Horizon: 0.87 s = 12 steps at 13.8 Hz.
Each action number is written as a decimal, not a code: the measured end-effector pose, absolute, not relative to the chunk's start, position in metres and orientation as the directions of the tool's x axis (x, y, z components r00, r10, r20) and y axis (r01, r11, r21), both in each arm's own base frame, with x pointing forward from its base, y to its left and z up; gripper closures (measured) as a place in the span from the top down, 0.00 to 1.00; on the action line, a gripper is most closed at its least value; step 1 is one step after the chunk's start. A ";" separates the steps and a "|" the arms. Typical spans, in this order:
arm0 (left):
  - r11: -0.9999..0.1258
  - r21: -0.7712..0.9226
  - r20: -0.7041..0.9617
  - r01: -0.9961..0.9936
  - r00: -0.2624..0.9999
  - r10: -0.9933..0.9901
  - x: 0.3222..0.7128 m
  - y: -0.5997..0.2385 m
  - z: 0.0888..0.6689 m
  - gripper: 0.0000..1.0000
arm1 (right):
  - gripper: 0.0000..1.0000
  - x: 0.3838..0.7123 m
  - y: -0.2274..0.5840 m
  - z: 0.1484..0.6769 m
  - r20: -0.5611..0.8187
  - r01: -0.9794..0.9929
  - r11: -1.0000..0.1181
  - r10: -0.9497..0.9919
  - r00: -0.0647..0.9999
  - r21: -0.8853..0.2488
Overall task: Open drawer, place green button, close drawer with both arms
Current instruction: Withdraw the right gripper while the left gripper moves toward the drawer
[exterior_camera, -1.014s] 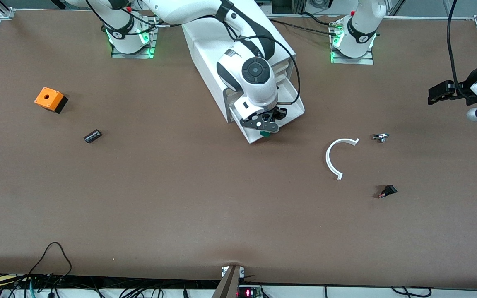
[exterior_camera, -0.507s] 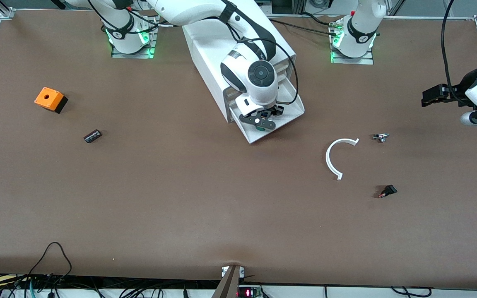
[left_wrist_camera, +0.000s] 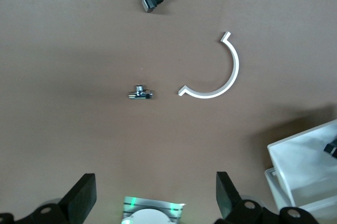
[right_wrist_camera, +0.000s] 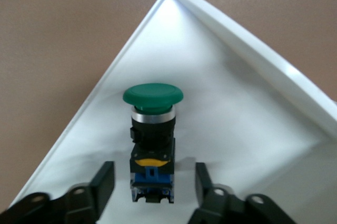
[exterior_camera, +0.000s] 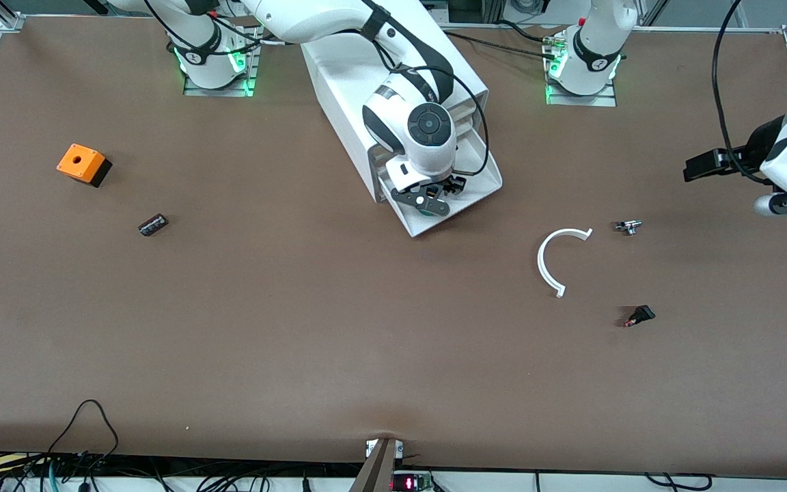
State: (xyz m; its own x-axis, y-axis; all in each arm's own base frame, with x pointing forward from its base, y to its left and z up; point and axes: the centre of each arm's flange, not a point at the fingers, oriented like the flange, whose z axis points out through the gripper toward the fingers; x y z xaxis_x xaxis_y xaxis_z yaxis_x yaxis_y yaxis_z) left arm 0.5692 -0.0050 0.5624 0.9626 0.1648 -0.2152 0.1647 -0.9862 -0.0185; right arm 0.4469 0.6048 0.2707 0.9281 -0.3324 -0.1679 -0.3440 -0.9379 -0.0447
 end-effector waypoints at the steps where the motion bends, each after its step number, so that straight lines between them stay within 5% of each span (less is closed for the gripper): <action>1: -0.982 -0.020 -0.214 0.186 0.959 0.185 0.572 -0.013 0.558 1.00 | 0.86 0.450 0.603 0.278 -0.160 -0.348 -0.936 -0.336 0.928 -0.053; 3: -0.975 -0.031 -0.211 0.222 0.952 0.223 0.577 -0.032 0.548 1.00 | 1.00 0.470 0.592 0.308 -0.126 -0.359 -0.930 -0.348 0.929 -0.078; 8: -0.958 -0.038 -0.190 0.284 0.939 0.286 0.590 -0.067 0.511 1.00 | 1.00 0.576 0.470 0.432 0.004 -0.274 -0.955 -0.276 0.961 -0.113; 12: -0.941 -0.033 -0.178 0.336 0.925 0.337 0.599 -0.108 0.480 1.00 | 1.00 0.636 0.328 0.489 -0.025 -0.120 -0.986 -0.118 0.993 -0.116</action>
State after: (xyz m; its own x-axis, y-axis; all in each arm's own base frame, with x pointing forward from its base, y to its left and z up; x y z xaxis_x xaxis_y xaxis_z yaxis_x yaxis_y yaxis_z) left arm 0.5993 -0.1082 0.4797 0.9246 0.3368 -0.1781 0.3364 -0.9411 -0.0331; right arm 0.6356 0.3285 0.4889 0.9927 -0.1181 -0.0251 -0.1202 -0.9860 -0.1155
